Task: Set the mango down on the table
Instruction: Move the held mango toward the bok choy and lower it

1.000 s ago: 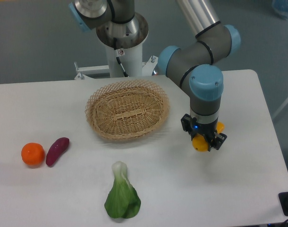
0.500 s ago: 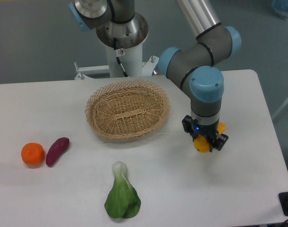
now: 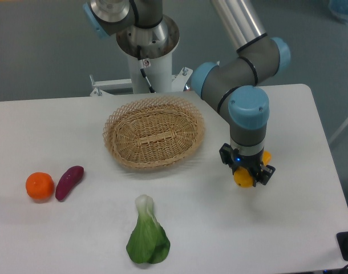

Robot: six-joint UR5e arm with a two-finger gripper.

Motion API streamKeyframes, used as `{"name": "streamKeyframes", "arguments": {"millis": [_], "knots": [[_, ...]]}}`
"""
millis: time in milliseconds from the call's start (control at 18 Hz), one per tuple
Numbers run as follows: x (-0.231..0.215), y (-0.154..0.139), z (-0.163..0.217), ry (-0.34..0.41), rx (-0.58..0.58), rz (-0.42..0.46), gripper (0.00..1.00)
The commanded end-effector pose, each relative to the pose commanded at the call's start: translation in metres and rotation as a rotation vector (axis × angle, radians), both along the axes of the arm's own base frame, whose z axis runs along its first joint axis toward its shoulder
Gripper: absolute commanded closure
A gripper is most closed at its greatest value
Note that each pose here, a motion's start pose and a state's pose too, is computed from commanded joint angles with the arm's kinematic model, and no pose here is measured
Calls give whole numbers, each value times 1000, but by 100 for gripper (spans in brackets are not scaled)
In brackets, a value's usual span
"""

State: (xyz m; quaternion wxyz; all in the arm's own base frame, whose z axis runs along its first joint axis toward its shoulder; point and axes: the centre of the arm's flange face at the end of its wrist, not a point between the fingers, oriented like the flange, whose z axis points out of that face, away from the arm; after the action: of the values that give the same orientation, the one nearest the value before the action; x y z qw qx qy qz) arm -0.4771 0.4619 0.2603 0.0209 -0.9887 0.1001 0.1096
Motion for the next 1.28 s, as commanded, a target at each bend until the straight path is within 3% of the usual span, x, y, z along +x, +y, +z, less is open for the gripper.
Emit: {"name": "streamKeyframes", "arguments": {"millis": [500,611,1111,1278], "knots": [[15,22,-18,-9,14,38,49],[22,30,-24,-17,11,33,43],[61,65,-54,-57,-10,16,43],[76,77,-58,-63,-10,11,38]]}}
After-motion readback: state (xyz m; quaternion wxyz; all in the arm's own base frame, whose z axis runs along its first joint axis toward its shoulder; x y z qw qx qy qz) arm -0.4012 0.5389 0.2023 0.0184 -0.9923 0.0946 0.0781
